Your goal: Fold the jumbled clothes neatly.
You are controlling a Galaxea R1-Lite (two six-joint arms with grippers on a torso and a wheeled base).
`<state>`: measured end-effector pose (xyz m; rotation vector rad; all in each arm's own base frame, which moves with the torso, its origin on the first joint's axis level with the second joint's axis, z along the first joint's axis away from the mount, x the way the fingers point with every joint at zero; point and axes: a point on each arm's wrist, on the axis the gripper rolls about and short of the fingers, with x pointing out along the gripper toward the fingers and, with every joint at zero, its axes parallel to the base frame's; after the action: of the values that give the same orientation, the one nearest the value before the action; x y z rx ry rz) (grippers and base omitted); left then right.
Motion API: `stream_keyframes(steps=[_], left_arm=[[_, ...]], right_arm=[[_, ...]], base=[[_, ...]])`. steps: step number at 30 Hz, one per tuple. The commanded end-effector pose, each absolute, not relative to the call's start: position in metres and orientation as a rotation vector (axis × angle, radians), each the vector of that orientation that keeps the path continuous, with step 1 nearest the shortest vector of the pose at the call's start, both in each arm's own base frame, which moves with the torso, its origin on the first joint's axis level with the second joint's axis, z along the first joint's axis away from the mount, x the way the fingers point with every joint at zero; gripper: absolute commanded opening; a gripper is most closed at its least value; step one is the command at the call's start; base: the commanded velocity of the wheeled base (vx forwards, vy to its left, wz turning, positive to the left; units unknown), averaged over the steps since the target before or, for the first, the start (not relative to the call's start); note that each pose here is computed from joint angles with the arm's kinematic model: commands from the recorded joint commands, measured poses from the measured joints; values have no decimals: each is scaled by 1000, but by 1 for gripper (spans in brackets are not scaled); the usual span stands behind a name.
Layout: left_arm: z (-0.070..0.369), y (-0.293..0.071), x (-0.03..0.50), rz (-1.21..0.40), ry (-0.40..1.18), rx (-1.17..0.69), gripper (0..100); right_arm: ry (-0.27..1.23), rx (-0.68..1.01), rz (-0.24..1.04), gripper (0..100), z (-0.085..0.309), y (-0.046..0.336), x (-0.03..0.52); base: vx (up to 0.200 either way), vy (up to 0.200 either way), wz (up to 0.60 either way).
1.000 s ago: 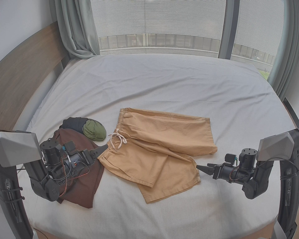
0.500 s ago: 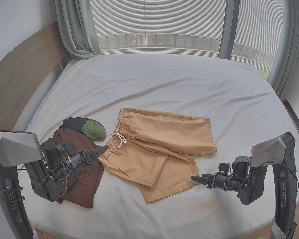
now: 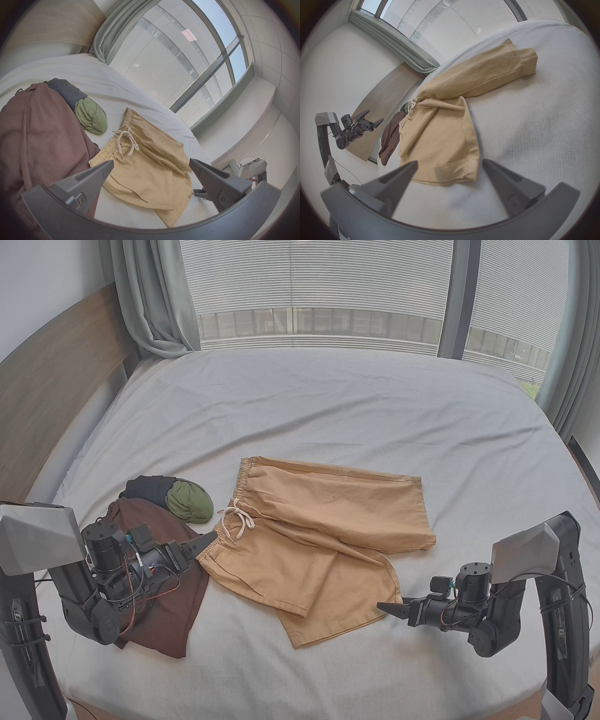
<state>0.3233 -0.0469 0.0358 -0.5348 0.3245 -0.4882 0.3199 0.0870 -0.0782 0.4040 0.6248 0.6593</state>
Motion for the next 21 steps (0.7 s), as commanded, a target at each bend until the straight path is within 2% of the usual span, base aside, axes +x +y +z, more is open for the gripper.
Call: stream_keyframes(steps=[1, 12, 21], left_arm=[[36, -47, 324, -489, 324, -535, 100], [36, -47, 324, -489, 324, -535, 100], [36, -47, 324, -487, 324, -535, 100]], right_arm=[[630, 404, 656, 0, -83, 88, 322], [609, 405, 635, 0, -77, 82, 324], [500, 417, 553, 0, -45, 47, 336]], base=[[0, 0, 0], [0, 0, 0], [0, 0, 0]])
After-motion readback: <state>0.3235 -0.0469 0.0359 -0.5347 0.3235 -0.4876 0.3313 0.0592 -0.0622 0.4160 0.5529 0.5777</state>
